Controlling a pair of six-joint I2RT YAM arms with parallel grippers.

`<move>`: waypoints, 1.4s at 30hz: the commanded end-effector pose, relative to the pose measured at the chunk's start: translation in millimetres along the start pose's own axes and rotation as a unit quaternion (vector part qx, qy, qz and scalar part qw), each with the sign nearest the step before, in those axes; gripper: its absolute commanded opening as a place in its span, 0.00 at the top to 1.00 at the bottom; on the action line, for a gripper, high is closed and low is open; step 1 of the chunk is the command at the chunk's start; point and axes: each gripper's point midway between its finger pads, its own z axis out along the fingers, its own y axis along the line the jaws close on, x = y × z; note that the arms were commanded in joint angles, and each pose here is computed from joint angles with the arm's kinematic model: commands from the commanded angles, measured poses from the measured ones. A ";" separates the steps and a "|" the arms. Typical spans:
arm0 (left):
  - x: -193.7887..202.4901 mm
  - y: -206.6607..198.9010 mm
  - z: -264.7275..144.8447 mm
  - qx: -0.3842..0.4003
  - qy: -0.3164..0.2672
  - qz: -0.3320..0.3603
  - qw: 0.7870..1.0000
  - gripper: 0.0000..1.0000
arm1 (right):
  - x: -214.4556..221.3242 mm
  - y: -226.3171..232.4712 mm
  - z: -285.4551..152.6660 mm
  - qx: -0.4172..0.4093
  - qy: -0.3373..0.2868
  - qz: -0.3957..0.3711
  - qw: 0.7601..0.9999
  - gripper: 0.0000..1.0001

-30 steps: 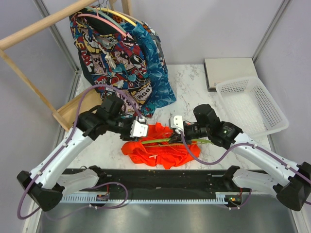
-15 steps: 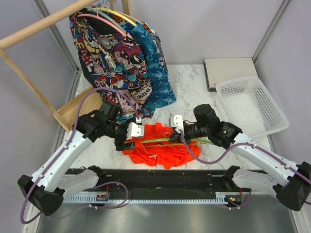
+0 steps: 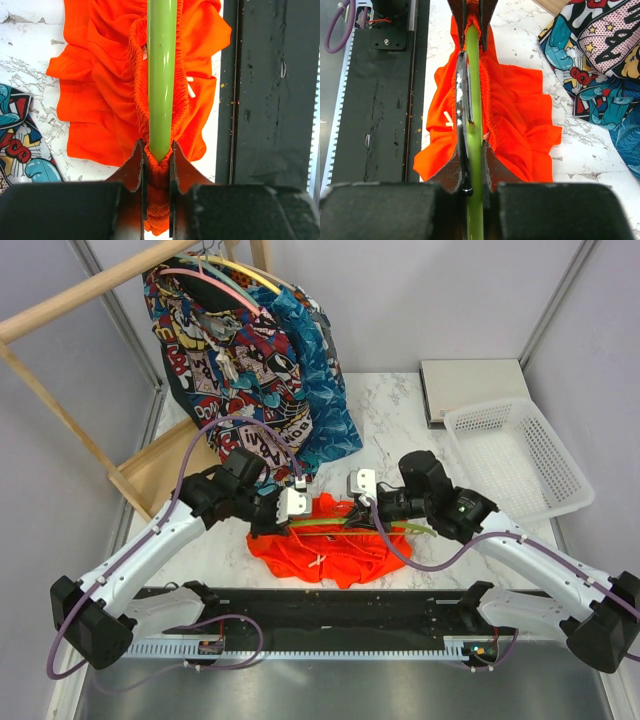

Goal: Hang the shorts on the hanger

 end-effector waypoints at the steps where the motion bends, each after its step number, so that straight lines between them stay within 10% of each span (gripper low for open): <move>1: -10.3 9.7 -1.1 -0.025 -0.027 -0.023 0.999 0.98 | -59.2 -16.1 -9.1 0.033 -0.072 -0.015 0.997 0.66; 3: -14.6 11.0 -5.4 -0.029 -0.046 -0.040 0.998 0.98 | -52.8 -16.4 -14.4 0.049 -0.042 0.051 0.997 0.12; 4: -14.9 13.7 -6.4 -0.034 -0.049 -0.051 0.997 0.98 | -63.3 -22.6 -22.0 0.070 -0.045 0.064 0.995 0.02; 13: -24.2 58.8 -6.2 -0.096 -0.072 -0.210 0.970 0.98 | -66.0 -40.9 -96.2 0.203 -0.018 0.075 0.976 0.08; 19: -27.6 70.1 -2.2 -0.088 -0.073 -0.277 0.954 0.98 | 58.5 -28.1 -68.9 0.111 0.222 0.082 0.965 0.36; 34: -9.0 76.6 8.0 -0.101 -0.072 -0.342 0.931 0.98 | 99.8 -23.5 1.2 0.131 0.236 0.069 0.960 0.23; 42: -8.9 69.3 9.5 -0.086 -0.079 -0.368 0.922 0.98 | 131.0 -76.6 -3.0 0.310 0.232 0.042 0.921 0.27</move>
